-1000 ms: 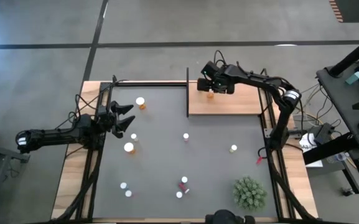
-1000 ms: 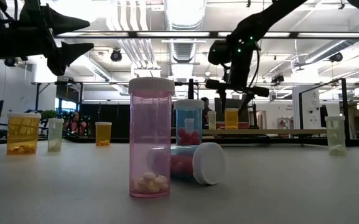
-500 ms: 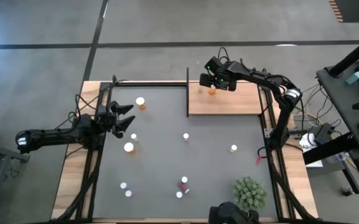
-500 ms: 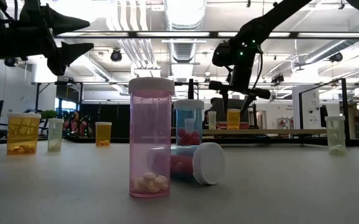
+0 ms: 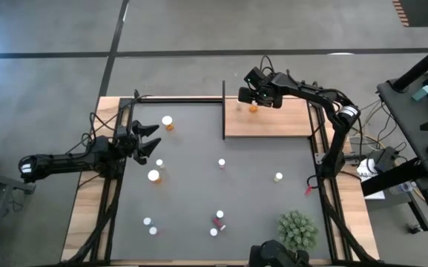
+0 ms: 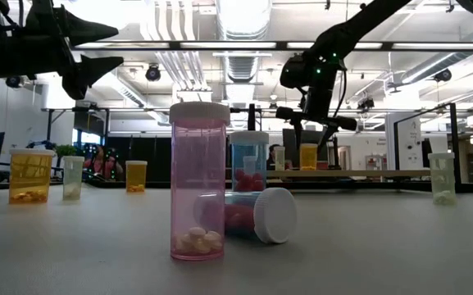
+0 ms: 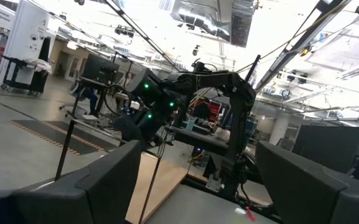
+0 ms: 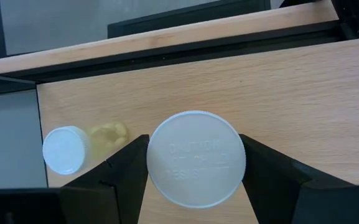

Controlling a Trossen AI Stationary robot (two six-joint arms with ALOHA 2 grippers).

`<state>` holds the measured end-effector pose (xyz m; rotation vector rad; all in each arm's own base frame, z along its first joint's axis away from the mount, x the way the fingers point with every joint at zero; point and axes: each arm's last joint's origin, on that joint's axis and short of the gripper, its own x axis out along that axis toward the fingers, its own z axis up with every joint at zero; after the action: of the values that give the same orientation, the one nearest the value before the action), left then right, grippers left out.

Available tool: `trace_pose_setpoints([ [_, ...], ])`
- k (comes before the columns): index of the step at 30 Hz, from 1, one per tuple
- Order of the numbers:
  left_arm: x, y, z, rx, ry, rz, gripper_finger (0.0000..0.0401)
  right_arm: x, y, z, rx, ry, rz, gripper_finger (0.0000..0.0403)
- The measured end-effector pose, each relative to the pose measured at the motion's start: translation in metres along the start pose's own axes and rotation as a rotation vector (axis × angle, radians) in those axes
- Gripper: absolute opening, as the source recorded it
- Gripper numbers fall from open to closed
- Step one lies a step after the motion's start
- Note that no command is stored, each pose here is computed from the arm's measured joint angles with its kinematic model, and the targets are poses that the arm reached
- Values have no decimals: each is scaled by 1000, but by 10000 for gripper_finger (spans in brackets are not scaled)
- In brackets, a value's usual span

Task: Pick and place medicine bottles onto shelf by color
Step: Put the right bottom orange medicine bottle on the shelf, then put the top pink medicine bottle on the shelf

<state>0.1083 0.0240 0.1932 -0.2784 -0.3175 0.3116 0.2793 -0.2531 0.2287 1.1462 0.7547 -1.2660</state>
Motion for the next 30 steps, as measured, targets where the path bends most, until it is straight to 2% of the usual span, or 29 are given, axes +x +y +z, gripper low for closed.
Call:
trace_pose_setpoints([
  [4, 0, 0, 0, 0, 0, 0, 302, 1, -1, 0, 0, -7, -10, 225],
  [14, 0, 0, 0, 0, 0, 0, 302, 2, -1, -1, 8, -4, -18, 309],
  [21, 0, 0, 0, 0, 0, 0, 302, -10, 2, 1, 19, 39, -21, 350],
  [30, 0, 0, 0, 0, 0, 0, 302, -42, 5, -7, -18, 110, -72, 364],
])
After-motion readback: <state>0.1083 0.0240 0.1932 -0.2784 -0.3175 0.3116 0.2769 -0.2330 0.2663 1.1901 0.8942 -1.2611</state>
